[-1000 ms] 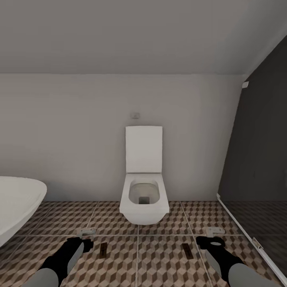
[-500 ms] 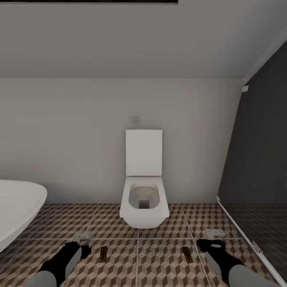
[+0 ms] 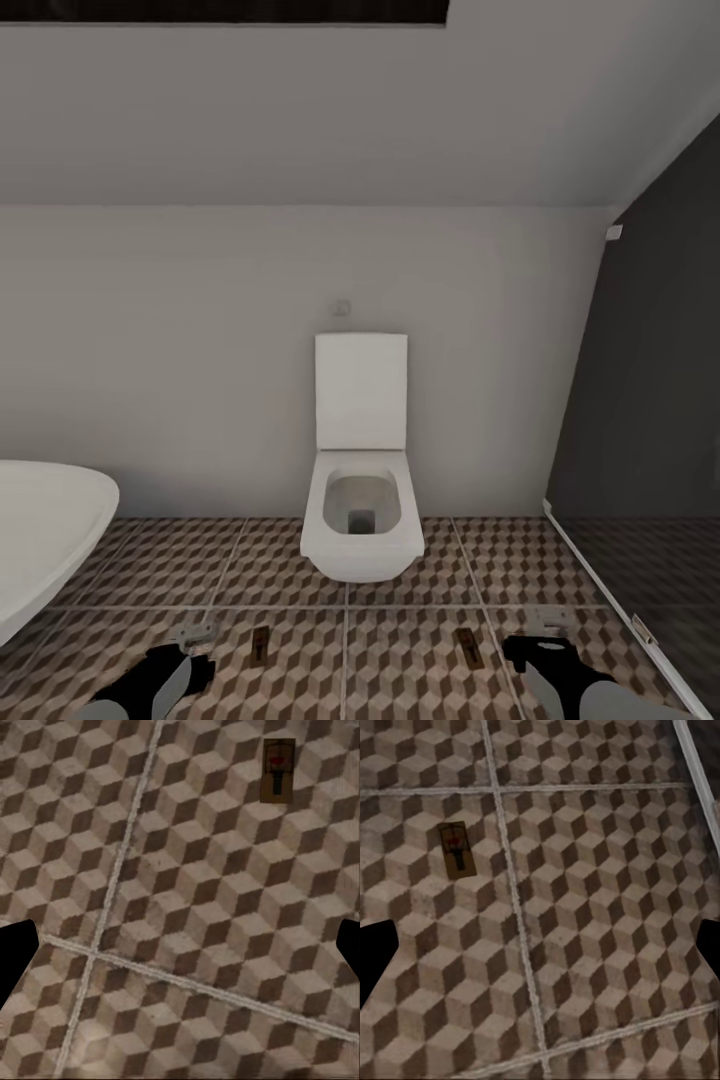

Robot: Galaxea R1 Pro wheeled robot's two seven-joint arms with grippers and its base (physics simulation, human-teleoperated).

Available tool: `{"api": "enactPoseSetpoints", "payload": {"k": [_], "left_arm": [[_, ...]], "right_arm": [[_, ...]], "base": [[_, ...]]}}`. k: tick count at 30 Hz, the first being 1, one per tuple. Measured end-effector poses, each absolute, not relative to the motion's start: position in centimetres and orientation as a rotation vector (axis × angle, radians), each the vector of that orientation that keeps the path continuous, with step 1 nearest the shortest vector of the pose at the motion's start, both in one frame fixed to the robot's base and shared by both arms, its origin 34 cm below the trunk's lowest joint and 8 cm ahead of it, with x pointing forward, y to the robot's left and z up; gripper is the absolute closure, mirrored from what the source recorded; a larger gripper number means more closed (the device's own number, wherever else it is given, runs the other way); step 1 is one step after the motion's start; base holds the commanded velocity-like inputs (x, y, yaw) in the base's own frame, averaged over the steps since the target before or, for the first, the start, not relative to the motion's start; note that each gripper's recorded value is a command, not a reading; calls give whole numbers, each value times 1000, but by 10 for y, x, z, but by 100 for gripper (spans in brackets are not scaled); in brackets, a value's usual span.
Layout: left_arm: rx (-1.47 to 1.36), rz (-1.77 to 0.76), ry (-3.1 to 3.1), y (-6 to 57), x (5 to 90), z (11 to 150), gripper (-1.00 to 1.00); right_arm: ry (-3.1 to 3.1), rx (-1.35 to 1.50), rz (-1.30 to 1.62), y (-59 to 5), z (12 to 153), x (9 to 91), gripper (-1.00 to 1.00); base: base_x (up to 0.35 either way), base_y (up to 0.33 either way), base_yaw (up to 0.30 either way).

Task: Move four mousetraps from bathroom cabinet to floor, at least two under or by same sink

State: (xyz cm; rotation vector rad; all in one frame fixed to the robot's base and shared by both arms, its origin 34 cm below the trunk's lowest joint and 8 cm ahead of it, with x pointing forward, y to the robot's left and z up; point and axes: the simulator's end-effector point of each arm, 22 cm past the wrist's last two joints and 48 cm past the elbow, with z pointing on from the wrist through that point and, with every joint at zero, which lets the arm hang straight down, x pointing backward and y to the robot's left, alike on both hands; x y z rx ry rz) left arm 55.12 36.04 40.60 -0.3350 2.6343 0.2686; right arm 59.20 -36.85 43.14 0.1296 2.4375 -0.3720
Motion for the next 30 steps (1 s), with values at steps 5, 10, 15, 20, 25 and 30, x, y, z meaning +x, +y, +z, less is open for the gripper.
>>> {"api": "enactPoseSetpoints", "payload": {"k": [5,10,15,20,25,30], "left_arm": [[-354,291,2690,365,524,395,-100],[-369,312,2720,368,501,390,-100],[-379,323,2696,370,496,395,-100],[-384,322,2683,369,496,404,-100],[-385,327,2698,369,483,405,-100],[-383,331,2744,366,451,398,-100]], "right_arm": [[2506,92,-363,-364,419,567,-100],[2535,42,-346,-359,419,557,-100],[2547,17,-334,-355,426,555,-100],[2578,9,-331,-354,423,537,-100],[2630,-1,-334,-354,411,504,-100],[2676,-12,-336,-352,402,470,-100]], "base": [[0,0,0],[0,0,0],[0,0,0],[0,0,0],[0,0,0],[0,0,0]]}}
